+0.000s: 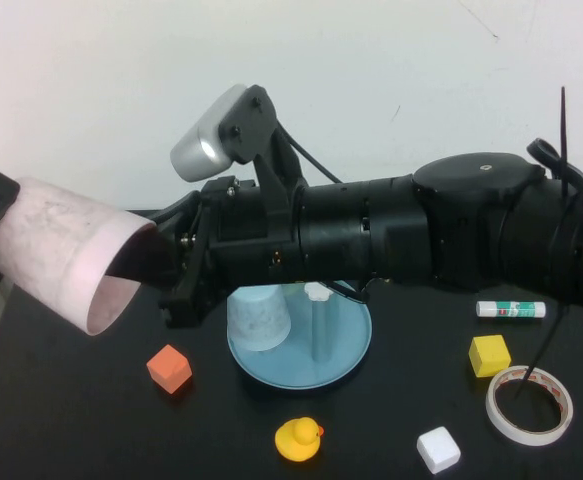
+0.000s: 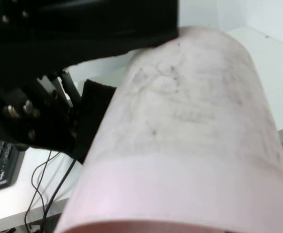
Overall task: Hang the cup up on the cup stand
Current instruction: Adjust the cup with two arms
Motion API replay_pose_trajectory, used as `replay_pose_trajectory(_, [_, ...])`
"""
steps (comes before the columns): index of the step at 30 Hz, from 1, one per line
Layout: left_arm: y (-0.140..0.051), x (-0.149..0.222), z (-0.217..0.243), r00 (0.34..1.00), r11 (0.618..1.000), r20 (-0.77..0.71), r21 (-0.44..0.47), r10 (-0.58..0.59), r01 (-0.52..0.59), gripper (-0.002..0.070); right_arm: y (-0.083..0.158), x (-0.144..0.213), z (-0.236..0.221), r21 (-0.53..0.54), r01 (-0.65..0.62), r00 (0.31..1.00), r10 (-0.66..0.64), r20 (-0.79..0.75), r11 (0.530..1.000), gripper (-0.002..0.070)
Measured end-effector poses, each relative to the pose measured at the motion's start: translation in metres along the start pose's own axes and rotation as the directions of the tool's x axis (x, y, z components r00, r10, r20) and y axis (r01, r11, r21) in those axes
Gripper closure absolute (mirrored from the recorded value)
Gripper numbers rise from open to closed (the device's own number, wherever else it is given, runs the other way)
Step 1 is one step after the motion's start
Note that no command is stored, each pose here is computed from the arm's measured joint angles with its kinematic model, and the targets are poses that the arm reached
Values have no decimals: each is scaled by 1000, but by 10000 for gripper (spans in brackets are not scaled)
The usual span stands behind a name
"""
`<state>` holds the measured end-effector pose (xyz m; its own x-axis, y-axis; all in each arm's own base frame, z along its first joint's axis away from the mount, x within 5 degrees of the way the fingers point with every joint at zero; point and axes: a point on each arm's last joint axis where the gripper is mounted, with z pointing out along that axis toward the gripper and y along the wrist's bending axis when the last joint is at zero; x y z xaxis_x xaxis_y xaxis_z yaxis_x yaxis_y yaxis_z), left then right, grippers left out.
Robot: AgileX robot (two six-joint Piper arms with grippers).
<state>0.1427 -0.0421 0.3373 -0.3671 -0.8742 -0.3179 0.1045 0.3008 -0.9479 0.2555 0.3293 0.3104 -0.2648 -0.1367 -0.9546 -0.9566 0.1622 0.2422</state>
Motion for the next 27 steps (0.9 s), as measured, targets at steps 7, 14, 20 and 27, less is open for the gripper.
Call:
replay_pose_trajectory(7, [0,0,0,1000,1000,-3,2,9,-9,161,0,0,0,4,0,1000,0,0,1000,595])
replay_pose_trajectory(14, [-3,6,0,991,993,-74,23,-111,113,15,3,-6,0,-27,57,998,-57,16,998,617])
replay_pose_trajectory(20, [-4,10,-1,981,987,-113,31,-156,161,0,7,-14,0,-59,81,996,-78,37,995,645])
replay_pose_trajectory(27, [-4,10,-1,985,990,-112,32,-135,139,103,8,-13,0,-63,89,996,-87,33,994,601])
